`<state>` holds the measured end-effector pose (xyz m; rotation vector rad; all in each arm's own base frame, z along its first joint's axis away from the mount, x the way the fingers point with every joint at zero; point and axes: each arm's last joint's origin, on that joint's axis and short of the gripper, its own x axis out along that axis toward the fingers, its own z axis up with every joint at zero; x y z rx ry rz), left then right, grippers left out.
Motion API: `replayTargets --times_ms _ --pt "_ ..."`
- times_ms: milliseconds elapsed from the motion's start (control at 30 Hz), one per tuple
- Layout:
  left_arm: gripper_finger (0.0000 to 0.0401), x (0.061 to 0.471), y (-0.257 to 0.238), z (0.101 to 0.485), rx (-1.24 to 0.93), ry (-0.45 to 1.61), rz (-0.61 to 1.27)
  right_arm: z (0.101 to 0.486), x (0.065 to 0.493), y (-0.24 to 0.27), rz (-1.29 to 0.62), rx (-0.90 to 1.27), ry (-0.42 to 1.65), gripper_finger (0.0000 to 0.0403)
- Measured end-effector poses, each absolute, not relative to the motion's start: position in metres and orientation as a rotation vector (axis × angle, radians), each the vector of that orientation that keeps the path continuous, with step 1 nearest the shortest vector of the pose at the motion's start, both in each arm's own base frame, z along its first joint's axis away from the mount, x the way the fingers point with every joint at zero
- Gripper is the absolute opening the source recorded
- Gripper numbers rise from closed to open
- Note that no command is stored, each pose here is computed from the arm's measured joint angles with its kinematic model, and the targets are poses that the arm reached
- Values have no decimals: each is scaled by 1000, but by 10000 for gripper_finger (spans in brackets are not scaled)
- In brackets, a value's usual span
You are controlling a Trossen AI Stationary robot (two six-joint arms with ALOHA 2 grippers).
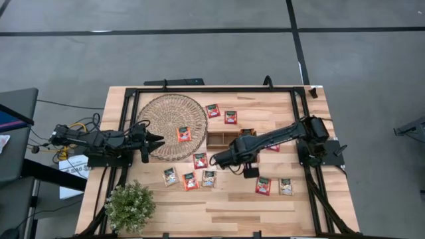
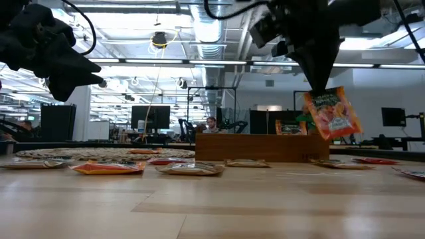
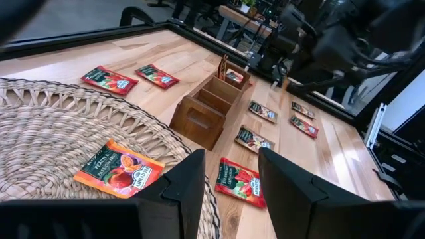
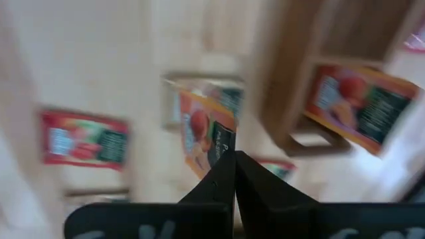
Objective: Pick & Place Tea
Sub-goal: Put the orange tea bag into the right section of the wooden organizer
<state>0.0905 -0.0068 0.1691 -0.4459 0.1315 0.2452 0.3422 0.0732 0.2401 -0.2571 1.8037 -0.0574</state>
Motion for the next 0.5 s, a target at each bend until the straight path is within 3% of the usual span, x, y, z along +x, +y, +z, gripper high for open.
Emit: replayTargets --times_ms 500 --pt "133 90 -7 169 -446 131 245 294 323 3 -241 -191 1633 0"
